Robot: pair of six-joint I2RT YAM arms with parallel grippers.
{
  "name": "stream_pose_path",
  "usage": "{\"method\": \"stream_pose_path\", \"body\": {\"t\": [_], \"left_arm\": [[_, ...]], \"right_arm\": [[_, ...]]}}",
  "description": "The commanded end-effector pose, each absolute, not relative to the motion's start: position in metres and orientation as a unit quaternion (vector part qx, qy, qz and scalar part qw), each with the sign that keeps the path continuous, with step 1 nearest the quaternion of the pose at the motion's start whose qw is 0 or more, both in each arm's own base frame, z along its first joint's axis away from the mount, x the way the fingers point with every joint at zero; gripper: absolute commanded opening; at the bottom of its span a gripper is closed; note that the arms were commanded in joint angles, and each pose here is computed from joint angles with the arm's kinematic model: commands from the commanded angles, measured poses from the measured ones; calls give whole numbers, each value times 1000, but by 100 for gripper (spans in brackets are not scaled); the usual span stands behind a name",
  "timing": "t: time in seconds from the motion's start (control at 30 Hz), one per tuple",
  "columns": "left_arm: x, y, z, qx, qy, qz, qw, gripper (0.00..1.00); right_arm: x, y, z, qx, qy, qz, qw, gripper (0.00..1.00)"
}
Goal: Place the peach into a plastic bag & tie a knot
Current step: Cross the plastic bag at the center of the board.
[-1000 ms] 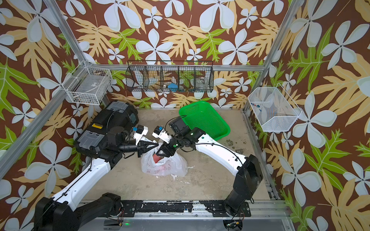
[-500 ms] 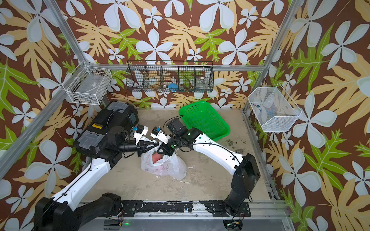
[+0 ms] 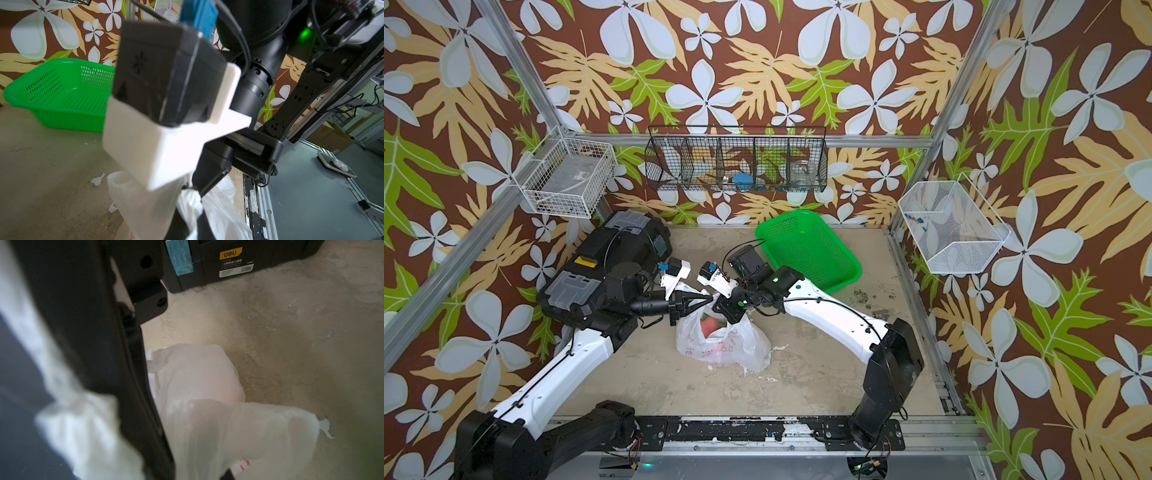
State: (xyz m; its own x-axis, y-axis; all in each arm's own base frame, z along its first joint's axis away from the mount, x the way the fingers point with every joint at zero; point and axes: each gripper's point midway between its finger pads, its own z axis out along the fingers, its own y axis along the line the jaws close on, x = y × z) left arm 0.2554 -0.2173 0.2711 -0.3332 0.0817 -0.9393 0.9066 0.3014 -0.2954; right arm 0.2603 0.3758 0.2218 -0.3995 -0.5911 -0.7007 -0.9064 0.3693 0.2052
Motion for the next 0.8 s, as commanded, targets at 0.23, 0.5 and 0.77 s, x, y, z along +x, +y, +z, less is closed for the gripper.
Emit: {"method": "stream_pose_path", "body": {"t": [0.23, 0.5, 0.77], "left_arm": [[268, -200, 249, 311, 722, -402, 469, 38], [276, -205, 225, 303, 741, -402, 445, 34], [256, -217, 246, 282, 716, -472, 431, 0]], "right_arm": [[277, 371, 226, -466, 786, 272, 302, 0], [281, 370, 229, -459, 786, 267, 316, 0], [328, 348, 245, -401, 794, 165, 425, 3]]}}
